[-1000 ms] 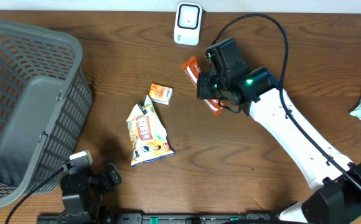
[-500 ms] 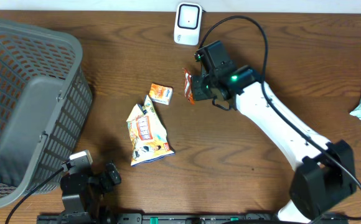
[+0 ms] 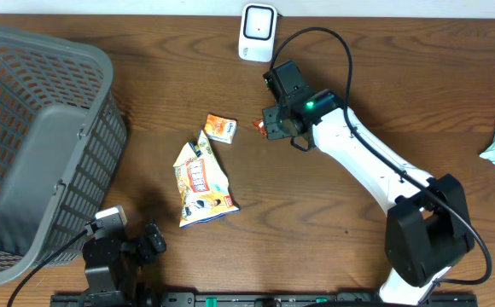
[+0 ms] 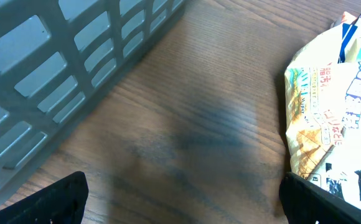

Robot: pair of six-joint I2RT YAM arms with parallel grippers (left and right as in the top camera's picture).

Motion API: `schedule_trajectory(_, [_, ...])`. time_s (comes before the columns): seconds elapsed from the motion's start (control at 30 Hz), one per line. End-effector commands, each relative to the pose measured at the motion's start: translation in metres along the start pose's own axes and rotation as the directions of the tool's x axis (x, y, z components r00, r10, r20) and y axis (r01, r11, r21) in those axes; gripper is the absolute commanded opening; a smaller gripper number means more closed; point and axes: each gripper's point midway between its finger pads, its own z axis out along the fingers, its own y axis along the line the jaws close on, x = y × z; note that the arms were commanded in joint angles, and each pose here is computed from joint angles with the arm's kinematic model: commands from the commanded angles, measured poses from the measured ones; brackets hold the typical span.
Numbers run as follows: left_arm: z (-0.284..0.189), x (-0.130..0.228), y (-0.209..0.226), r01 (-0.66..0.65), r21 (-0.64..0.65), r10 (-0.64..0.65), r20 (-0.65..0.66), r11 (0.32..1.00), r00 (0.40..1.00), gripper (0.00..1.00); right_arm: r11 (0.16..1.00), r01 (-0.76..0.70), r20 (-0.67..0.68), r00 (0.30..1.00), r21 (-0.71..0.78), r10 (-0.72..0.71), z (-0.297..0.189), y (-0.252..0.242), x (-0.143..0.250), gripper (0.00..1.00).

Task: Scan the item barcode

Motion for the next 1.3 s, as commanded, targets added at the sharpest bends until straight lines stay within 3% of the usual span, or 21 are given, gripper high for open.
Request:
schedule_trajectory(0.0, [0.003, 0.016, 0.006, -0.022, -0.024, 0.020, -0.057, 0.999, 0.998, 0.98, 0.997, -0.068, 0.026, 0.997, 0.031, 0.068, -0.002, -0.004, -0.006, 0.72])
schedule_trajectory(0.1, [0.003, 0.016, 0.006, -0.022, -0.024, 0.020, -0.057, 0.999, 0.998, 0.98, 0.938, -0.339, 0.035, 0.941, 0.072, 0.337, -0.002, -0.021, -0.004, 0.87])
schedule_trajectory(0.13, [0.003, 0.016, 0.006, -0.022, -0.024, 0.020, -0.057, 0.999, 0.998, 0.98, 0.910, -0.407, 0.041, 0.914, 0.077, 0.405, 0.000, -0.025, -0.005, 0.88])
schedule_trajectory(0.17, [0.003, 0.016, 0.006, -0.022, -0.024, 0.020, -0.057, 0.999, 0.998, 0.98, 0.888, -0.454, 0.051, 0.891, 0.075, 0.452, 0.002, -0.029, -0.007, 0.82])
schedule_trajectory(0.27, [0.003, 0.016, 0.006, -0.022, -0.024, 0.020, -0.057, 0.999, 0.998, 0.98, 0.867, -0.498, 0.100, 0.865, 0.037, 0.492, 0.012, -0.032, -0.024, 0.19])
schedule_trajectory(0.33, [0.003, 0.016, 0.006, -0.022, -0.024, 0.020, -0.057, 0.999, 0.998, 0.98, 0.899, -0.437, 0.135, 0.891, -0.003, 0.434, 0.025, -0.027, -0.039, 0.01])
schedule_trajectory(0.47, [0.003, 0.016, 0.006, -0.022, -0.024, 0.020, -0.057, 0.999, 0.998, 0.98, 0.956, -0.276, 0.144, 0.947, -0.098, 0.288, 0.065, -0.004, -0.050, 0.01])
schedule_trajectory(0.73, [0.003, 0.016, 0.006, -0.022, -0.024, 0.020, -0.057, 0.999, 0.998, 0.98, 0.955, -0.284, 0.142, 0.945, -0.084, 0.294, 0.116, -0.012, -0.044, 0.01])
schedule_trajectory(0.93, [0.003, 0.016, 0.006, -0.022, -0.024, 0.020, -0.057, 0.999, 0.998, 0.98, 0.967, -0.253, -0.066, 0.966, -0.008, 0.252, 0.119, -0.015, 0.011, 0.01])
schedule_trajectory(1.07, [0.003, 0.016, 0.006, -0.022, -0.024, 0.020, -0.057, 0.999, 0.998, 0.98, 0.994, -0.105, -0.214, 0.972, -0.033, 0.095, 0.112, -0.007, 0.047, 0.01])
schedule_trajectory(1.27, [0.003, 0.016, 0.006, -0.022, -0.024, 0.020, -0.057, 0.999, 0.998, 0.98, 0.998, -0.061, -0.297, 0.953, -0.011, 0.055, 0.093, -0.013, 0.066, 0.01])
